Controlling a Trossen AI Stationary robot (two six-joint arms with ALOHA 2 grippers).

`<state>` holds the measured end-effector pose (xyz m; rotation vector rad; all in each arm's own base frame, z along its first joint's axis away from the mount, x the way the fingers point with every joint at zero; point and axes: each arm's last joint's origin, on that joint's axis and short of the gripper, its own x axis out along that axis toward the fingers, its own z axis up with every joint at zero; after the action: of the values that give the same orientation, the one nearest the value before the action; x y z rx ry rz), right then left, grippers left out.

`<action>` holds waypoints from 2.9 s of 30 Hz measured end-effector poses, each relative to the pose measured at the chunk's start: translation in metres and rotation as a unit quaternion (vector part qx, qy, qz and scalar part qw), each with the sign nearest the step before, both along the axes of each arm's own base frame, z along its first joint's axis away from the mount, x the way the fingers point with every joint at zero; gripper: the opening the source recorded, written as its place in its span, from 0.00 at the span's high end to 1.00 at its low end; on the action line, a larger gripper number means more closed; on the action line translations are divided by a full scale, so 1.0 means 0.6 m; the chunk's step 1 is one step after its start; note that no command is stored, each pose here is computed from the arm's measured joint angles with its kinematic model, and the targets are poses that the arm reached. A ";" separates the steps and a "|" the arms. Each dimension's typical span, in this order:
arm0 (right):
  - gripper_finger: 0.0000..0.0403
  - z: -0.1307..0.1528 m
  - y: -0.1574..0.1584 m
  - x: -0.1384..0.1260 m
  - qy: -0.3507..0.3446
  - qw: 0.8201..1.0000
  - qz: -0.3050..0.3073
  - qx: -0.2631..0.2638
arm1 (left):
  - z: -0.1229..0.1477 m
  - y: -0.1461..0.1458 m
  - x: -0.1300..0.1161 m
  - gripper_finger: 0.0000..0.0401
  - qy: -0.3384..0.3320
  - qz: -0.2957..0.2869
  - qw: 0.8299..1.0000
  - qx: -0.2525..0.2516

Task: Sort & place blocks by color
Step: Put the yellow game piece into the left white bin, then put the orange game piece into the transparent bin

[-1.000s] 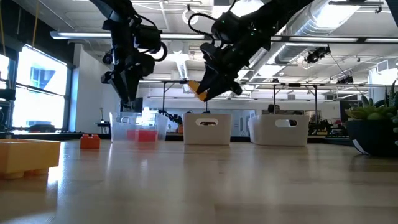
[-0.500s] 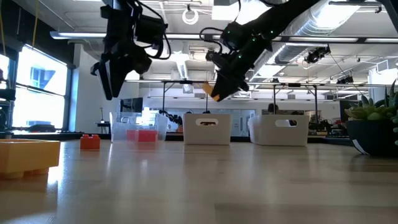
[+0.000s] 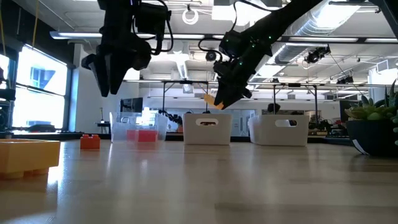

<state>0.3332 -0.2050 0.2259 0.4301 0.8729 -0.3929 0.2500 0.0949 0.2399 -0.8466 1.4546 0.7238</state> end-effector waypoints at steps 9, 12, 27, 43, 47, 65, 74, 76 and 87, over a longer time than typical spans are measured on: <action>0.51 0.000 -0.001 0.000 0.007 1.000 0.013 -0.020 | 0.000 -0.024 0.006 0.61 0.024 0.172 0.985 -0.001; 0.50 0.003 -0.001 0.001 0.007 0.999 0.023 -0.029 | 0.000 -0.034 0.010 0.61 0.027 0.210 0.977 0.021; 0.50 0.032 -0.007 0.011 -0.011 0.996 0.054 -0.066 | 0.001 -0.083 0.023 0.61 0.003 0.358 0.921 0.151; 0.50 0.035 -0.008 0.012 -0.006 0.992 0.087 -0.091 | -0.036 -0.112 0.018 0.61 -0.002 0.439 0.888 0.139; 0.50 0.035 -0.008 0.012 -0.005 0.991 0.094 -0.097 | -0.060 -0.113 0.015 0.61 -0.006 0.458 0.880 0.124; 0.50 0.034 -0.006 0.010 -0.001 0.991 0.097 -0.090 | -0.135 -0.117 -0.012 0.61 -0.005 0.511 0.853 0.102; 0.50 0.034 -0.006 0.010 -0.001 0.991 0.096 -0.089 | -0.136 -0.115 -0.013 0.61 -0.009 0.511 0.852 0.113; 0.50 0.034 -0.006 0.010 -0.001 0.991 0.096 -0.089 | -0.136 -0.115 -0.014 0.61 -0.007 0.509 0.853 0.114; 0.50 0.033 -0.006 0.010 0.000 0.992 0.096 -0.088 | -0.179 -0.115 0.005 0.61 0.024 0.486 0.866 0.115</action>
<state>0.3391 -0.2087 0.2460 0.1816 0.8643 -0.2901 0.2528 0.0259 0.1326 -1.3807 0.8743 1.6394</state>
